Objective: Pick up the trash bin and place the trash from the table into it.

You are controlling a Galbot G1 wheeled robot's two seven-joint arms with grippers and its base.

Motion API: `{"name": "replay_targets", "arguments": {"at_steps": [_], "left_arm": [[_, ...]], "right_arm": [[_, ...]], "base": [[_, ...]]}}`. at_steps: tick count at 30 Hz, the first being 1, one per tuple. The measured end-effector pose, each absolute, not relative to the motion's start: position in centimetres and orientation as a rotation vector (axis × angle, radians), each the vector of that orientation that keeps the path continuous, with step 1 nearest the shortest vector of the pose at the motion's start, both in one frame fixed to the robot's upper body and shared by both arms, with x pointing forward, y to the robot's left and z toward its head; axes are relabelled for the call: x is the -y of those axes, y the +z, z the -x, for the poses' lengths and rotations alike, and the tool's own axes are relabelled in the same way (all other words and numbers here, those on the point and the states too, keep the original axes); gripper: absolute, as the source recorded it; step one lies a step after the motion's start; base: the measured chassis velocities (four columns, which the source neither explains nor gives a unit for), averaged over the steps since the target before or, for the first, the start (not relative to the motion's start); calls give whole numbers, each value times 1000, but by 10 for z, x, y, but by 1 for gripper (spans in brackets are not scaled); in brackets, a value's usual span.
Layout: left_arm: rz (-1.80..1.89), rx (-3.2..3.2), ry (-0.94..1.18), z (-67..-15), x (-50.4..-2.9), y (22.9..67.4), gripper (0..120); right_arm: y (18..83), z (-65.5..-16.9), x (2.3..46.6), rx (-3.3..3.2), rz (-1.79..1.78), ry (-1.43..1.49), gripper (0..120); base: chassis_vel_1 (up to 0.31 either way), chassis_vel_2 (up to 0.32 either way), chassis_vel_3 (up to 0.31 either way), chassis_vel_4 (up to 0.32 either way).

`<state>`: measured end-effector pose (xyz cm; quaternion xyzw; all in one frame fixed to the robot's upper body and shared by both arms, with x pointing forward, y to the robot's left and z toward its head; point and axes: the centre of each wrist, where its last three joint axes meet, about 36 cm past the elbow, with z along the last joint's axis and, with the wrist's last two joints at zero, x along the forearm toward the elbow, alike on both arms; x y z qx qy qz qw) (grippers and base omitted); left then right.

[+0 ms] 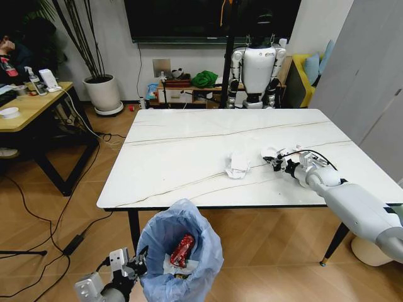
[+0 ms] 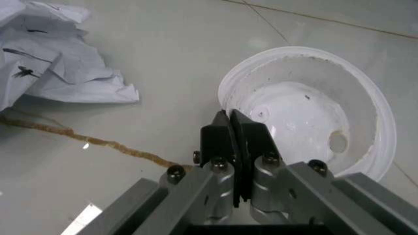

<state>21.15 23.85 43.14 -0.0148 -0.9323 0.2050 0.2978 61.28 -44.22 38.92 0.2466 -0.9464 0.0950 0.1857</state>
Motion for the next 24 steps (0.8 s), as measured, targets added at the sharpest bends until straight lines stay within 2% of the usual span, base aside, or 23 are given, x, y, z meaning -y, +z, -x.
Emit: {"name": "replay_targets", "arguments": {"at_steps": [6,14,17,24], "left_arm": [[59,2472,552,-212,-234,430,0],[95,2467,540,-214,-231,430,0],[89,2464,538,-214,-231,428,0],[68,2478,540,-212,-232,431,0]], "right_arm": [[409,-602,454,2716,-722,207,0],[479,-570,476,2839,-818,166,0],[516,-556,464,2885,-911,167,0],[545,-534,432,2894,-1089,183,0]], "base": [[0,0,0,0],[0,0,0,0],[0,0,0,0],[0,0,0,0]]}}
